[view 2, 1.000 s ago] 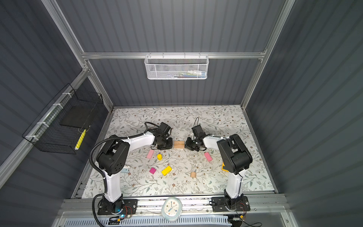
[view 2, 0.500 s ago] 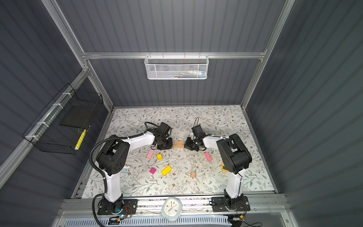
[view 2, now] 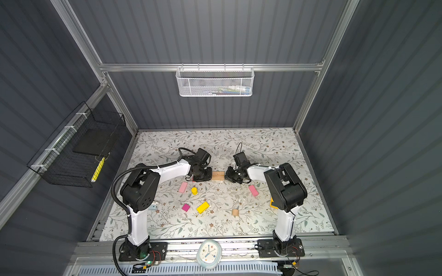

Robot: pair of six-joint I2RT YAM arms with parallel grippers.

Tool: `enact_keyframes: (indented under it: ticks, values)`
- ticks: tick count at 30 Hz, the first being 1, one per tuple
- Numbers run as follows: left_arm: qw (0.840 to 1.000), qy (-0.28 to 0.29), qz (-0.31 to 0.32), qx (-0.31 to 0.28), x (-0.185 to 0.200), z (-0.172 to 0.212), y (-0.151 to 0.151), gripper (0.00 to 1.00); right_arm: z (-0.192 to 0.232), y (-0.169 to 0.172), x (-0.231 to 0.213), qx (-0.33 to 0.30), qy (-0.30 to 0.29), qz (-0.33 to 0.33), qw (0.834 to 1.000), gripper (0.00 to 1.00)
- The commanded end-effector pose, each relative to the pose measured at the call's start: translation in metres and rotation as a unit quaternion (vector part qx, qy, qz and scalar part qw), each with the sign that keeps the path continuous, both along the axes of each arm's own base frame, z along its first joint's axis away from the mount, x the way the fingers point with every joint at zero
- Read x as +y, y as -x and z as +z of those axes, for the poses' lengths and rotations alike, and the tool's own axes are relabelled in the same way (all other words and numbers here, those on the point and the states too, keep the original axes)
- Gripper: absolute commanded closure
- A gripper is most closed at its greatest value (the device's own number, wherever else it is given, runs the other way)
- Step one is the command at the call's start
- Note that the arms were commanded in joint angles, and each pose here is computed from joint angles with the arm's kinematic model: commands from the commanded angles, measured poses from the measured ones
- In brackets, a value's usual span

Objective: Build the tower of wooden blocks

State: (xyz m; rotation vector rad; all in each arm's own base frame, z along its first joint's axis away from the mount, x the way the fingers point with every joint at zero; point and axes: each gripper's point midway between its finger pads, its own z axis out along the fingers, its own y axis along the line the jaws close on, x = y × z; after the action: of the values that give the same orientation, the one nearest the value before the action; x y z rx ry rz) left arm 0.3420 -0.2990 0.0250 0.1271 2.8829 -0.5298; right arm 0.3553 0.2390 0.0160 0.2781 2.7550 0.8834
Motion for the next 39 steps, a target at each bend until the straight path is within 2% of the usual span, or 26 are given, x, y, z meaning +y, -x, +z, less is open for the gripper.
enact_keyframes:
  ticks: [1,27,39]
  values:
    - [0.999,-0.019,-0.001,0.028,0.003,-0.015,0.01,0.92,-0.01,0.012,-0.012,0.022,0.028,-0.011,0.999,1.0]
    - [0.999,-0.048,0.008,0.022,0.013,-0.016,0.007,0.9,-0.009,0.012,-0.012,0.022,0.025,-0.011,0.999,1.0]
    - [0.997,-0.078,0.013,-0.011,0.028,0.011,0.001,0.88,0.008,0.014,-0.034,-0.001,0.057,-0.029,0.998,1.0]
